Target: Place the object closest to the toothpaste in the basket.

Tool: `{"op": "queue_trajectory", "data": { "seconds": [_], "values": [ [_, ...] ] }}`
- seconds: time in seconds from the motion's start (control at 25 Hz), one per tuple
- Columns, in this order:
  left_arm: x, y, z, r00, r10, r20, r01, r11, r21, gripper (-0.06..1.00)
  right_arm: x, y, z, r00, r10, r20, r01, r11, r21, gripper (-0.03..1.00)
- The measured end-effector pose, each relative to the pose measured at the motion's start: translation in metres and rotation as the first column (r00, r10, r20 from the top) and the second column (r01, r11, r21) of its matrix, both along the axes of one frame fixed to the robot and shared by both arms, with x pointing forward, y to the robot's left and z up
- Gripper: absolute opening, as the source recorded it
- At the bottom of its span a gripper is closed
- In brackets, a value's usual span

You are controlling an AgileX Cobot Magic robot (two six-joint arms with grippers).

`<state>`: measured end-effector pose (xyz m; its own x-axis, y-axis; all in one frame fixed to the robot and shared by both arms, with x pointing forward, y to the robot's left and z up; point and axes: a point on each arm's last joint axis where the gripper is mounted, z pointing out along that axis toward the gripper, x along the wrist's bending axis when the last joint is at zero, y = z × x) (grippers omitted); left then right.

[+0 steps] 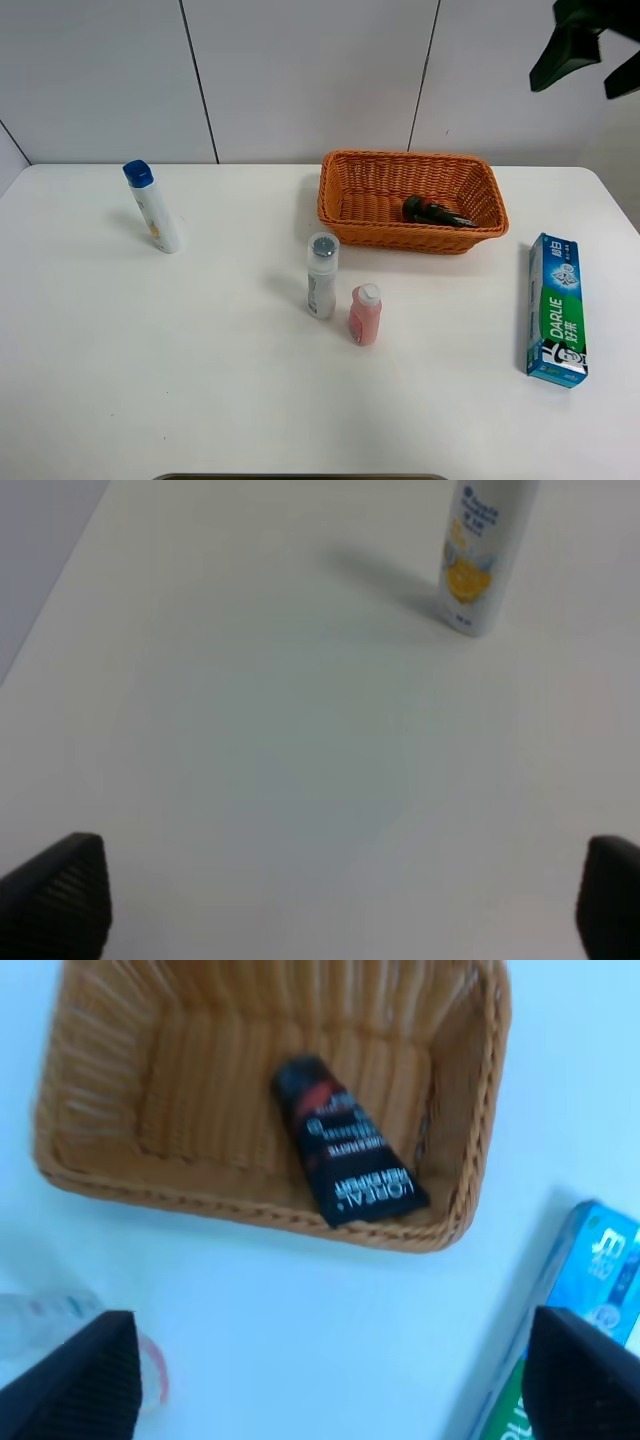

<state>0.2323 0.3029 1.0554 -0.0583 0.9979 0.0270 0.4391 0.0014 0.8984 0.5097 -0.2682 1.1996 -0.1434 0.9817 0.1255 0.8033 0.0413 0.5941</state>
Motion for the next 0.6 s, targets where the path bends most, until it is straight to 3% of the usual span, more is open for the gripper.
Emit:
{"op": "queue_trajectory", "data": {
  "seconds": [0.12,0.28,0.4,0.6],
  "values": [
    [0.000,0.000,0.000,1.000,0.000,0.000,0.000,1.000,0.000,0.94,-0.038,-0.001,0.030,0.993,0.002,0.117,-0.004,1.000,0.017,0.79],
    [0.000,0.000,0.000,1.000,0.000,0.000,0.000,1.000,0.000,0.94,-0.090,-0.003,0.046,0.977,0.003,0.211,-0.011,0.999,0.037,0.79],
    [0.000,0.000,0.000,1.000,0.000,0.000,0.000,1.000,0.000,0.94,-0.129,-0.006,0.032,0.975,-0.001,0.223,-0.008,0.999,0.040,0.79],
    [0.000,0.000,0.000,1.000,0.000,0.000,0.000,1.000,0.000,0.94,-0.183,-0.011,-0.019,0.983,-0.007,0.182,0.003,1.000,0.018,0.79]
  ]
}}
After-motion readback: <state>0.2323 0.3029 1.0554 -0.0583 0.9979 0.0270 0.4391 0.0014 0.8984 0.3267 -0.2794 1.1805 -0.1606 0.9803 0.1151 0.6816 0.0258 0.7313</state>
